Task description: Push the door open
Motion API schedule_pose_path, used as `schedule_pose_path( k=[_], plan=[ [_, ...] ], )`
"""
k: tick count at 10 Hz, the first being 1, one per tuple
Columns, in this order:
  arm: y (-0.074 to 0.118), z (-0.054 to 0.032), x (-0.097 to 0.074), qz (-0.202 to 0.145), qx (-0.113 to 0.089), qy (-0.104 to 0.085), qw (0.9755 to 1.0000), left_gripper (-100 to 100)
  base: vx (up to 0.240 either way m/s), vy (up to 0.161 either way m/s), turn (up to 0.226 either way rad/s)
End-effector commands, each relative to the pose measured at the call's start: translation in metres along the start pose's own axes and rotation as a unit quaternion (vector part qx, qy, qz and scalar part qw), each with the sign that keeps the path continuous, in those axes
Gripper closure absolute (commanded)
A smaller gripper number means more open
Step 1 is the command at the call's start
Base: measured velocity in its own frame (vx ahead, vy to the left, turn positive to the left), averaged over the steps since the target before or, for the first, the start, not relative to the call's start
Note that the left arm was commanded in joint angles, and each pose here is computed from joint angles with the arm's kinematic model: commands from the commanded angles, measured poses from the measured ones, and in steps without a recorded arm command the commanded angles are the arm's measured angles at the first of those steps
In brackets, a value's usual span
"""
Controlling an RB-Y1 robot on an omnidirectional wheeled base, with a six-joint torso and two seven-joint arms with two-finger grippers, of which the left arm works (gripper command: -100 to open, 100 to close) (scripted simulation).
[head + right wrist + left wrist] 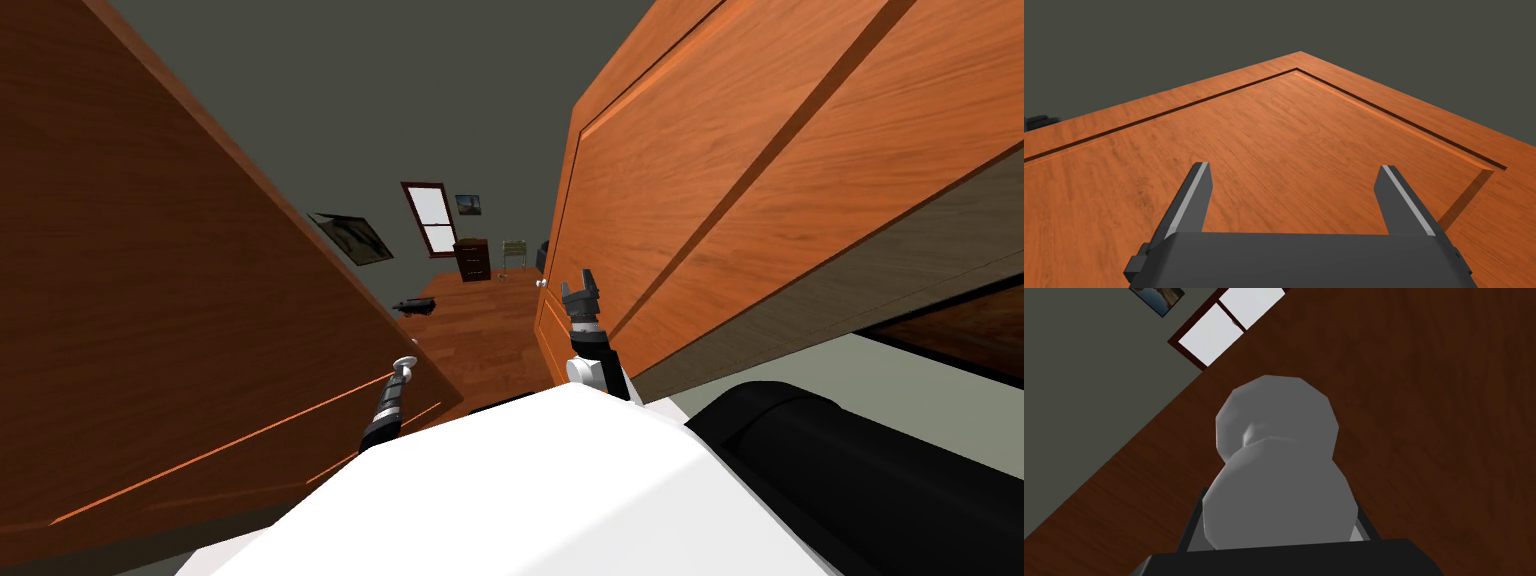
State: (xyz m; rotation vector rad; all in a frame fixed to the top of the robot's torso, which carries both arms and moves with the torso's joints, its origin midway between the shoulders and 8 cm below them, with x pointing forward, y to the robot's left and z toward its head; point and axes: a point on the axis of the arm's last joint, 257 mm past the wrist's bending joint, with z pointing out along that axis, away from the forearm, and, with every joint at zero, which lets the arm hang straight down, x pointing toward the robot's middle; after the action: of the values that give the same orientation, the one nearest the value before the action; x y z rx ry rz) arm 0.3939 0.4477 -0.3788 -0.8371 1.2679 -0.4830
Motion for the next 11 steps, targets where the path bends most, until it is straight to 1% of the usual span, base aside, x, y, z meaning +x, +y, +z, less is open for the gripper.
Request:
schedule_pose_path(
  k=[1,3,4,6,7,8,9,10,11],
  plan=[
    [0.001,0.0033,-0.007,-0.015,0.000,-0.008,0.9999,100,0.022,0.015,-0.020],
    [0.002,0.0052,-0.011,-0.062,-0.005,-0.023,0.9978,100,0.032,0.020,-0.043],
    [0.002,0.0052,-0.011,-0.070,-0.005,-0.023,0.9973,100,0.038,0.021,-0.017],
    [0.003,0.0068,-0.014,-0.117,-0.010,-0.038,0.9923,100,0.042,0.028,-0.042],
    [0.003,0.0068,-0.014,-0.126,-0.010,-0.038,0.9913,100,0.030,0.027,-0.033],
    [0.004,0.0076,-0.016,-0.152,-0.012,-0.046,0.9873,100,0.030,0.023,-0.033],
    [0.004,0.0076,-0.016,-0.154,-0.012,-0.046,0.9869,100,0.025,0.016,-0.016],
    [0.005,0.0082,-0.018,-0.181,-0.013,-0.054,0.9818,100,0.032,0.016,-0.040],
    [0.005,0.0088,-0.020,-0.202,-0.015,-0.062,0.9774,100,0.049,0.031,-0.054]
  ],
)
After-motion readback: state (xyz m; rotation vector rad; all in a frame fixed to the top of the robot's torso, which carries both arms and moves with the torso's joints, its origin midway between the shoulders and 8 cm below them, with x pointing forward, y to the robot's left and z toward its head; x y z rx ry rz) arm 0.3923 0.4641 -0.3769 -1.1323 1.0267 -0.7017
